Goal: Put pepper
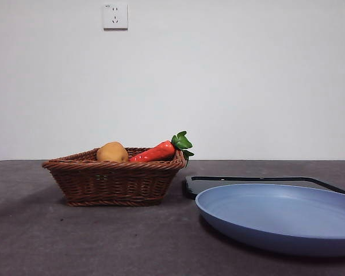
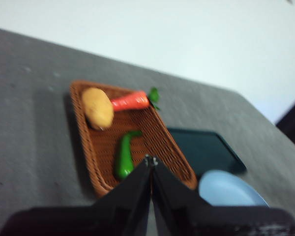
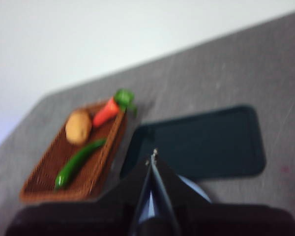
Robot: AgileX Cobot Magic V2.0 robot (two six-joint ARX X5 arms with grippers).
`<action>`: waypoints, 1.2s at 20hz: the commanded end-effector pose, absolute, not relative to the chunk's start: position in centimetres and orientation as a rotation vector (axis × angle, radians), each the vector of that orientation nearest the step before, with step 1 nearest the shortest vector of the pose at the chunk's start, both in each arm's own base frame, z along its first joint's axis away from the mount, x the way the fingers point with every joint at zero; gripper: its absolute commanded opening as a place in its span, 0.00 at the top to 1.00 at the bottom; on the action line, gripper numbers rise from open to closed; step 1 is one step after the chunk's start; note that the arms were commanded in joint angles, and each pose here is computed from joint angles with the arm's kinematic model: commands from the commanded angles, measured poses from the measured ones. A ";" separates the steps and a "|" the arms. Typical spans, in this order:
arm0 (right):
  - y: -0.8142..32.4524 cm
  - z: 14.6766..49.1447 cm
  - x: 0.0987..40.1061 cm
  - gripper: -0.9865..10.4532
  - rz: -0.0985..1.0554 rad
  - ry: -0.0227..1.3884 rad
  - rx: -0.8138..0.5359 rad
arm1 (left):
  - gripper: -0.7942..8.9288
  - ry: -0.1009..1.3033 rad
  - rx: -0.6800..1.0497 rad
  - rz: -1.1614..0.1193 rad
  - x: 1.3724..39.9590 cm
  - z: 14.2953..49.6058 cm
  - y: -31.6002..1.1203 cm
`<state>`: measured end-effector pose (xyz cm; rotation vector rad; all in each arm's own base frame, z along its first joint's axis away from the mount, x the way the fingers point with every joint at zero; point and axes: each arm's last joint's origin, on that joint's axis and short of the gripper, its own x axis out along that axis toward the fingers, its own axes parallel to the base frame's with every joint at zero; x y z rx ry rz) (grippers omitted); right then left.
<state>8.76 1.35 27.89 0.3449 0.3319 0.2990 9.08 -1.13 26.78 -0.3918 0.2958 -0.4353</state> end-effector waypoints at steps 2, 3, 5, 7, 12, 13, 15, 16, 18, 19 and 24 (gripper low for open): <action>1.5 29.6 9.1 0.91 0.331 0.465 0.227 | 0.91 0.380 -0.301 -0.499 9.7 28.3 -1.2; 1.5 30.0 9.2 0.91 0.334 0.508 0.205 | 0.91 0.410 -0.288 -0.515 9.9 28.6 -1.3; 1.5 30.4 9.5 0.91 0.341 0.586 0.163 | 0.91 0.466 -0.271 -0.548 10.1 29.1 -1.3; 1.5 30.7 9.8 0.91 0.351 0.658 0.126 | 0.91 0.519 -0.258 -0.573 10.3 29.4 -1.4; 1.6 30.5 10.6 0.91 0.367 0.811 0.080 | 0.91 0.620 -0.234 -0.601 10.8 29.7 -1.4; 1.6 30.5 10.7 0.90 0.366 0.817 0.081 | 0.91 0.621 -0.236 -0.601 10.8 29.8 -1.4; 1.6 30.5 10.8 0.87 0.366 0.821 0.082 | 0.85 0.625 -0.246 -0.596 10.8 29.8 -1.4; 1.6 30.4 10.8 0.80 0.365 0.822 0.082 | 0.73 0.625 -0.246 -0.594 10.8 29.8 -1.4; 1.6 30.4 10.8 0.65 0.361 0.825 0.092 | 0.54 0.625 -0.246 -0.594 10.8 29.8 -1.4; 1.6 30.4 10.8 0.63 0.360 0.828 0.094 | 0.53 0.625 -0.246 -0.596 10.8 29.8 -1.4; 1.7 29.9 12.0 0.63 0.358 0.886 0.101 | 0.53 0.623 -0.246 -0.597 10.8 29.8 -1.4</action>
